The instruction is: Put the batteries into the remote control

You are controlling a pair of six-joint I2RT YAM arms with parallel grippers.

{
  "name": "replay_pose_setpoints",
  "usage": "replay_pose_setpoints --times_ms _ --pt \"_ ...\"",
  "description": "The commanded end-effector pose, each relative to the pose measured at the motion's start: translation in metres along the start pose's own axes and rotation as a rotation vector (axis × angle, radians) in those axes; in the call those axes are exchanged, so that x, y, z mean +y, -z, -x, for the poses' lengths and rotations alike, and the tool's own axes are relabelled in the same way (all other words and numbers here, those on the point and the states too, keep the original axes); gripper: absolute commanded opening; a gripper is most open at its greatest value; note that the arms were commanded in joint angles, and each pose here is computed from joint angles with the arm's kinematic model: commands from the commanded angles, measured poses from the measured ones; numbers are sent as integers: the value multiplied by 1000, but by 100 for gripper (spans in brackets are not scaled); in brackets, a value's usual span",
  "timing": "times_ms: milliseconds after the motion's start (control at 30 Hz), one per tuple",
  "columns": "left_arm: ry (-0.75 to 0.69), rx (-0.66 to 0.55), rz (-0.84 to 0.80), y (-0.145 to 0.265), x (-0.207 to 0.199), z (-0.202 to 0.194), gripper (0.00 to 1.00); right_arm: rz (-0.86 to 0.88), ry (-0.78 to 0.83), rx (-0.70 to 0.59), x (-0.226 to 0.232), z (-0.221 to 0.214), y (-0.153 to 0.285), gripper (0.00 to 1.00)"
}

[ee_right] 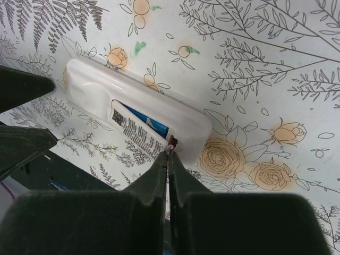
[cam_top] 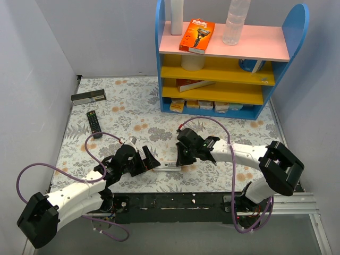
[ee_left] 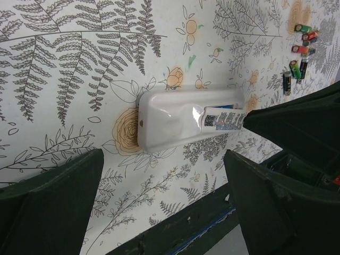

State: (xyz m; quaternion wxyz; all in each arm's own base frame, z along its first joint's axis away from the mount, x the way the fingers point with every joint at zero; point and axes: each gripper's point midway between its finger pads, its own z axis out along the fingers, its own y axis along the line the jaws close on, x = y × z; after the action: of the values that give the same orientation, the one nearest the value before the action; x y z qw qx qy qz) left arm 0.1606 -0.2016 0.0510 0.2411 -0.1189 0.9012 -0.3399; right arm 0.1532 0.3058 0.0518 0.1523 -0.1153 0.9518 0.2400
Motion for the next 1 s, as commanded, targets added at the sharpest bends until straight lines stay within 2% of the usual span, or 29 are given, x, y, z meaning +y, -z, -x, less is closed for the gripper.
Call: replay_pose_setpoints --times_ms 0,233,967 --pt "-28 -9 -57 2 -19 8 98 59 24 -27 20 14 0 5" --pt "-42 24 -79 1 -23 2 98 77 49 -23 24 15 -2 1" --pt "-94 97 -113 -7 -32 -6 95 114 133 -8 40 24 3 1"
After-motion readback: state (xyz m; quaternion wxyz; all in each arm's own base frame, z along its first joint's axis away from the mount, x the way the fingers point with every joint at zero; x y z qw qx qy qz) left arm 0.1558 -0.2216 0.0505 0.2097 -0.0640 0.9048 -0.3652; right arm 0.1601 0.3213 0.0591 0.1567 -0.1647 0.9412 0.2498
